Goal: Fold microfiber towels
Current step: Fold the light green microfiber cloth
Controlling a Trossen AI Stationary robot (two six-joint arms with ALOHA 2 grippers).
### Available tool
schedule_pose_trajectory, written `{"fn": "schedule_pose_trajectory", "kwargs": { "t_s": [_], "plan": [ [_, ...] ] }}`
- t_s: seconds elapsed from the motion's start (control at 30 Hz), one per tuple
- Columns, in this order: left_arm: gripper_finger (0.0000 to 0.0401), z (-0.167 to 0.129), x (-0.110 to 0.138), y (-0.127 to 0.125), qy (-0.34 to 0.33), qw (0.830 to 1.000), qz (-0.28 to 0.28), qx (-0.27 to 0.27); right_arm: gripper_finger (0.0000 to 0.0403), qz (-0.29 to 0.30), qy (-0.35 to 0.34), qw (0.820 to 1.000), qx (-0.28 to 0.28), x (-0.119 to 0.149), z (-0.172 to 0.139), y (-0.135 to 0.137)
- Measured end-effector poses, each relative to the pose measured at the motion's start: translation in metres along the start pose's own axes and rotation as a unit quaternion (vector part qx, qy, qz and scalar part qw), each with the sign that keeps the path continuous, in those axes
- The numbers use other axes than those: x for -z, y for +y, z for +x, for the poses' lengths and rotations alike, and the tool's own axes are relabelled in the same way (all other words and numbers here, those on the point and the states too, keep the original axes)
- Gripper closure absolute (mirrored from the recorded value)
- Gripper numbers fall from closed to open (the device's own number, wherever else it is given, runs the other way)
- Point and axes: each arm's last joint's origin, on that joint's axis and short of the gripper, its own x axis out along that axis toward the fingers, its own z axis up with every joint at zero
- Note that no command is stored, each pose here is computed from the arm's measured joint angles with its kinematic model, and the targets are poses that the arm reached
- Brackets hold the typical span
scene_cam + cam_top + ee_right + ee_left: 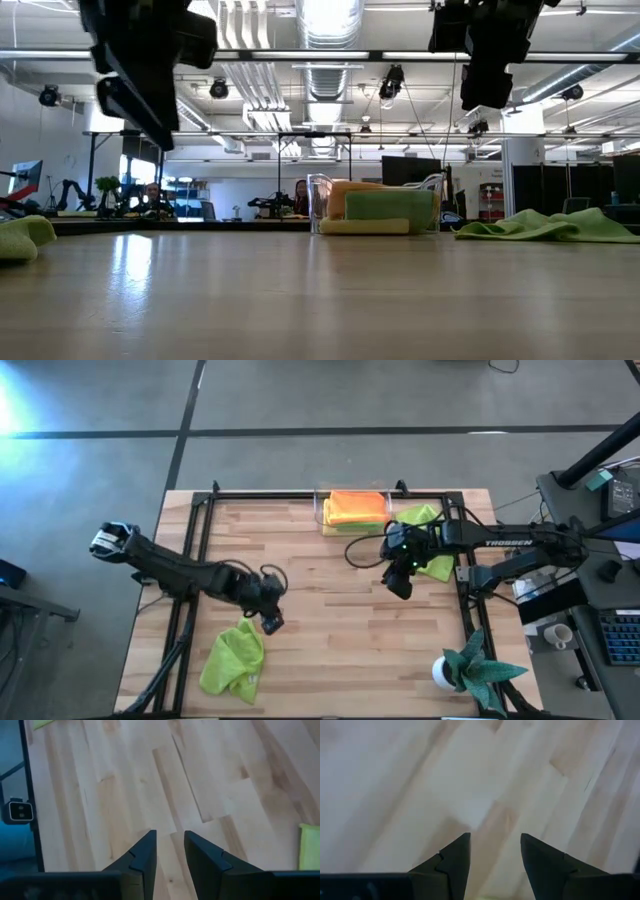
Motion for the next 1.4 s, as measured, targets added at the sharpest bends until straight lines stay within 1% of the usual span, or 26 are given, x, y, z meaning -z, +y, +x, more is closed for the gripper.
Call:
{"fn": "schedule_pose_trajectory", "kwargs": {
  "t_s": [0.1,0.2,0.4,0.53,0.73,0.87,1.27,1.4],
  "plan": [
    [0.0244,0.001,0.011,-0.005,0.017,0.998,-0.054,-0.004,0.0308,-0.006,0.002,1.000,-0.001,0.001,0.001,0.003],
    [0.0244,-0.001,0.019,-0.005,0.038,0.992,-0.114,-0.028,0.0306,-0.008,0.002,1.000,-0.002,0.001,0.001,0.004],
    [0.0244,-0.014,0.030,-0.002,0.073,0.971,-0.203,-0.103,0.0308,-0.012,0.001,1.000,-0.002,0.001,0.001,0.004],
    [0.0244,-0.014,0.034,0.002,0.076,0.957,-0.250,-0.127,0.0309,-0.013,-0.001,1.000,0.001,0.001,0.001,0.004],
    [0.0244,-0.002,0.038,0.002,0.084,0.946,-0.274,-0.152,0.0309,-0.014,-0.011,1.000,0.013,-0.001,0.001,0.003],
    [0.0244,0.007,0.040,0.001,0.099,0.933,-0.302,-0.168,0.0309,-0.013,-0.026,0.999,0.016,-0.003,0.001,0.004],
    [0.0244,0.036,0.047,-0.002,0.139,0.919,-0.299,-0.214,0.0309,-0.018,-0.048,0.999,0.009,-0.007,0.001,0.006],
    [0.0244,0.039,0.047,-0.002,0.141,0.919,-0.299,-0.216,0.0309,-0.018,-0.048,0.999,0.009,-0.007,0.001,0.006]
  ]
}}
